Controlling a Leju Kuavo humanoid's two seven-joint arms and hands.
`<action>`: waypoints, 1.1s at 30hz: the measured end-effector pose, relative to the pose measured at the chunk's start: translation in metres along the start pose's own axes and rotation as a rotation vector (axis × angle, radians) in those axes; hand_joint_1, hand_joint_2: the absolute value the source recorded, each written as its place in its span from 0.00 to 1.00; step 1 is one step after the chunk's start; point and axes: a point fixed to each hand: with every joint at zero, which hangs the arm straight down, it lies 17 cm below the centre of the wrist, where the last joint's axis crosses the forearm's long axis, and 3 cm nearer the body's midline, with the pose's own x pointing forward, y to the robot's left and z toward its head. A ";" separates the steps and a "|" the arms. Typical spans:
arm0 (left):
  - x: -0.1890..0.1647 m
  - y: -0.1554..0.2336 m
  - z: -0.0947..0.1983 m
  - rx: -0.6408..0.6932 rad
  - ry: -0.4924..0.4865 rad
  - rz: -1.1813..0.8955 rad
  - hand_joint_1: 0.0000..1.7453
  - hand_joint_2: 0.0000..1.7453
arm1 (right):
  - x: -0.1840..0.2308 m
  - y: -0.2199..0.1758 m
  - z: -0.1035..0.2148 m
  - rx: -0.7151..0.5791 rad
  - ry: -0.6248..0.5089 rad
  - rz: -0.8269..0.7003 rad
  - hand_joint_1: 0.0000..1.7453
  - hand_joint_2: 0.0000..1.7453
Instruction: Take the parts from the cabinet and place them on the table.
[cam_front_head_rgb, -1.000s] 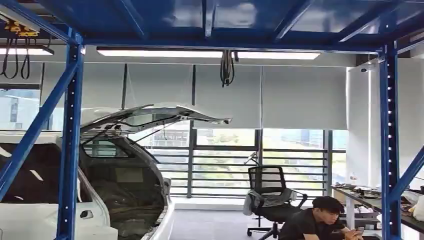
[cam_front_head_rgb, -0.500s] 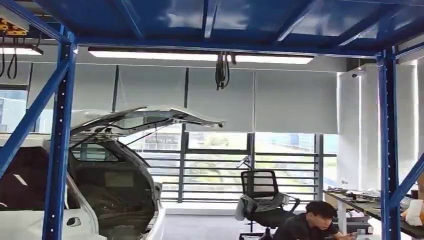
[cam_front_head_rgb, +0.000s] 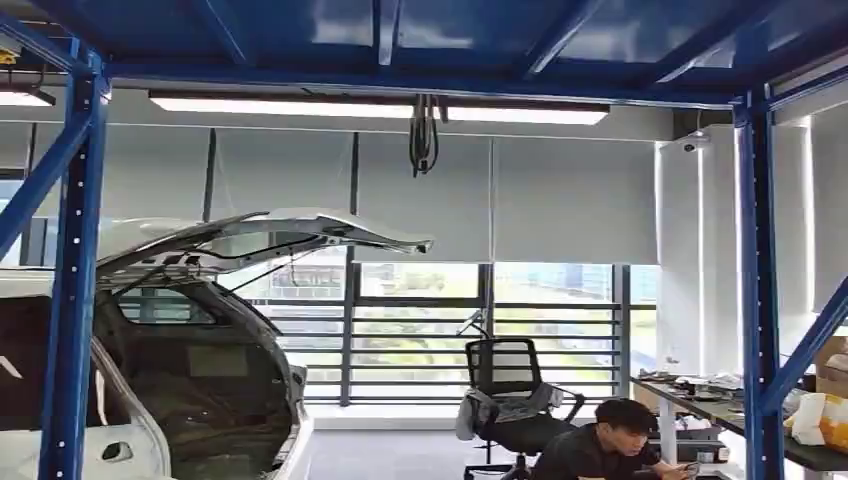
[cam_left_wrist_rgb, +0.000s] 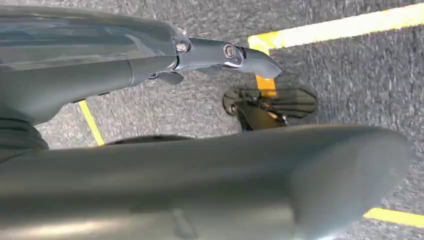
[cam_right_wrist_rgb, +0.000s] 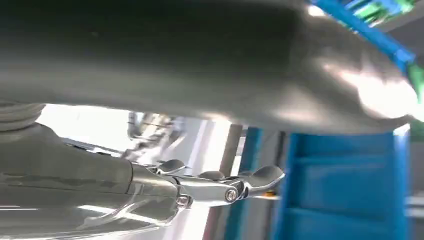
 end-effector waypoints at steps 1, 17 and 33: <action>0.001 0.001 0.000 0.004 -0.001 0.003 0.00 0.00 | -0.005 -0.001 0.002 -0.006 0.027 -0.024 0.00 0.00; -0.006 0.007 0.001 0.036 0.009 0.070 0.00 0.00 | -0.086 -0.005 0.063 0.016 0.415 0.004 0.00 0.00; -0.009 0.005 0.002 0.042 0.025 0.120 0.00 0.00 | -0.143 -0.043 0.186 0.229 0.848 0.277 0.00 1.00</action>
